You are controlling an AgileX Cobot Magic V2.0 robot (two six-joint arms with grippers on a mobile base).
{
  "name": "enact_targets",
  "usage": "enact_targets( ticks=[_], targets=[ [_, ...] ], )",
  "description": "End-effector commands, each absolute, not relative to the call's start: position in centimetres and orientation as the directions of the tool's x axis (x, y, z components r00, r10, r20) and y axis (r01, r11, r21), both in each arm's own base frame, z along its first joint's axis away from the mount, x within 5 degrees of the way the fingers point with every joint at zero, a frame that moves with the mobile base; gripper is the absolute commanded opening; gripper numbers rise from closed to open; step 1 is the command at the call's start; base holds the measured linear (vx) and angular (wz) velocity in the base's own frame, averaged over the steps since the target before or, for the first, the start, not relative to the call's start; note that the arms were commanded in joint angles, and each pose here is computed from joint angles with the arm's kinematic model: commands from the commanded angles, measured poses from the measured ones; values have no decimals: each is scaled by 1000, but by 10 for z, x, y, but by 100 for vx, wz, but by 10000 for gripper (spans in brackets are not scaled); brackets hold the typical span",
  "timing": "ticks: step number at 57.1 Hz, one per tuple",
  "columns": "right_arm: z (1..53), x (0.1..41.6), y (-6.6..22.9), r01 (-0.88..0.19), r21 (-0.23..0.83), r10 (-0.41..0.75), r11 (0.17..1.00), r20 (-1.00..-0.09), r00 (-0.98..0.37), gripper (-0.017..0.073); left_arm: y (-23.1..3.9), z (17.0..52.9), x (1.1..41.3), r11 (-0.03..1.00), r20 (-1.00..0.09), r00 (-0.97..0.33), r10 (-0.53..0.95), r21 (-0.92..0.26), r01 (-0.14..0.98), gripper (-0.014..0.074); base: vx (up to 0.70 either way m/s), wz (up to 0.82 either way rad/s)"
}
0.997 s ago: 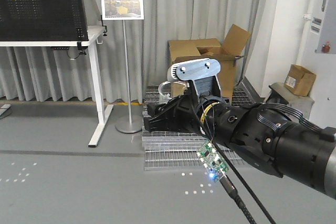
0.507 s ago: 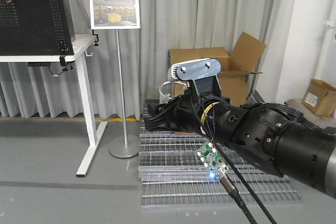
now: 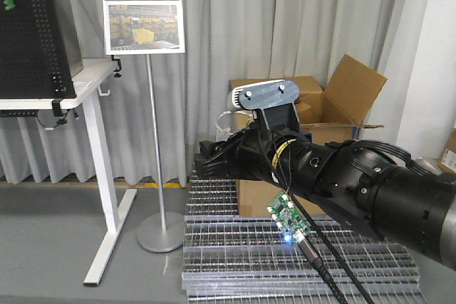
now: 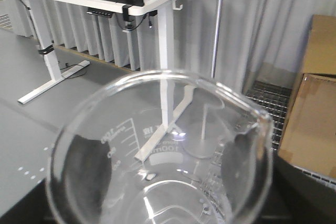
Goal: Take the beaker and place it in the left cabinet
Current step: 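Hold the beaker in the right gripper while the base drives to the cabinet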
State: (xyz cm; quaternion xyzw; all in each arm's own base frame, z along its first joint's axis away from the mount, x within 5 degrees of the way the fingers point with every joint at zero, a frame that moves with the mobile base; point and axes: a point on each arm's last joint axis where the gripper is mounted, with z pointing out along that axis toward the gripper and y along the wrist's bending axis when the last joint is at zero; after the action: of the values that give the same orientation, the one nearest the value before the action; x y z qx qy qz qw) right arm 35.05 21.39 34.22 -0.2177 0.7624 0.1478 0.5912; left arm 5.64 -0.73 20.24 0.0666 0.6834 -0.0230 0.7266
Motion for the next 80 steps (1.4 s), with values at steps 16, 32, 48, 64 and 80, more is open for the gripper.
enact_targets(
  ticks=[16,32,48,64,80],
  targets=[
    [382,341,210,-533,-32,-88,845,-993,-80,103,-7,205,55,991,-988,147,36,54,119,1,40,-6],
    [382,341,210,-533,-32,-88,845,-993,-80,103,-7,205,55,991,-988,147,36,54,119,1,31,-17],
    [382,341,210,-533,-32,-88,845,-993,-80,103,-7,205,55,991,-988,147,36,54,119,1,22,-50],
    [382,341,210,-533,-32,-88,845,-993,-80,103,-7,205,55,991,-988,147,36,54,119,1,18,-73],
    [382,341,210,-533,-32,-88,845,-993,-80,103,-7,205,55,991,-988,147,36,54,119,1,19,-73]
  ],
)
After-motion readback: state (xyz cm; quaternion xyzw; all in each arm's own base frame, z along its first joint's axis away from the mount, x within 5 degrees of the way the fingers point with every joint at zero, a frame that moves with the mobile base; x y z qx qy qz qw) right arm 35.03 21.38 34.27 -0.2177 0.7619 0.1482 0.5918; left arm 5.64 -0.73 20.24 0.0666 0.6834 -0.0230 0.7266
